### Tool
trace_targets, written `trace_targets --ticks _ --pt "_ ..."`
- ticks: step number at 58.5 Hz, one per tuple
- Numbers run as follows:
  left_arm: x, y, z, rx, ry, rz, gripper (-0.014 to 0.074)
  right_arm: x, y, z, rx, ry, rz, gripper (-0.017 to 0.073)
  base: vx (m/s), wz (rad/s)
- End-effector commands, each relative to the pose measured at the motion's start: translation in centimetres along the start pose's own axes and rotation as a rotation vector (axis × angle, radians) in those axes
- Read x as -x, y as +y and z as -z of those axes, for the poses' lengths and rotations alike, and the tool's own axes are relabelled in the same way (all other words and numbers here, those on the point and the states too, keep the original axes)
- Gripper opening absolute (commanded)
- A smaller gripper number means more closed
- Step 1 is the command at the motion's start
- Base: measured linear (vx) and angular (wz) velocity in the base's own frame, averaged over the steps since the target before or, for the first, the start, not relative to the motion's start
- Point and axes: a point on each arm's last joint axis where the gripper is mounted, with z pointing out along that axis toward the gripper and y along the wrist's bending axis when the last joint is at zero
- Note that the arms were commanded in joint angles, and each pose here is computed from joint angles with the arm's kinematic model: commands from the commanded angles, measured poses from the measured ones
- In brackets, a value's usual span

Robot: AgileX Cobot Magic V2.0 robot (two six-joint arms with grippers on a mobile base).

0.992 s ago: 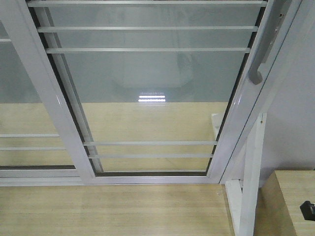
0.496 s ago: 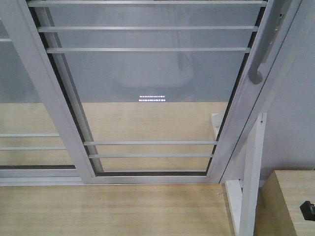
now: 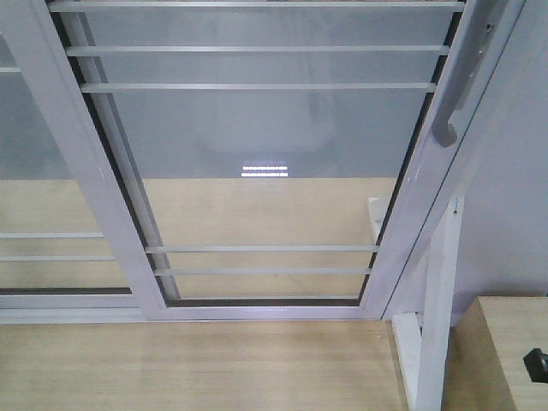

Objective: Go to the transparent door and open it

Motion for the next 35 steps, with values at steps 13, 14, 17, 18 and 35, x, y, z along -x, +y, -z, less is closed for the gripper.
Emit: trace_targets --ticks 13,14,17,18,35 --pt "2.0 -0.1 0.3 -0.017 -0.264 0.016 -0.0006 2.3 -0.4 0.4 -0.048 -0.27 0.012 -0.0006 0.0 0.0" --pt "2.2 -0.1 0.4 -0.017 -0.285 0.016 -0.0006 2.5 -0.4 0.5 -0.051 -0.285 0.011 -0.0006 0.0 0.0" --pt "3.0 -0.1 0.6 -0.019 -0.355 0.017 -0.0006 3.1 -0.5 0.7 -0.057 -0.335 0.004 -0.0006 0.0 0.0" --pt "3.4 -0.1 0.8 -0.02 -0.389 0.017 -0.0006 3.3 -0.5 0.7 -0.058 -0.349 -0.001 -0.0006 0.0 0.0" --pt "11.8 0.3 3.1 0.005 -0.532 -0.027 -0.0006 13.3 0.7 4.0 -0.052 -0.489 0.175 -0.0005 0.0 0.0"
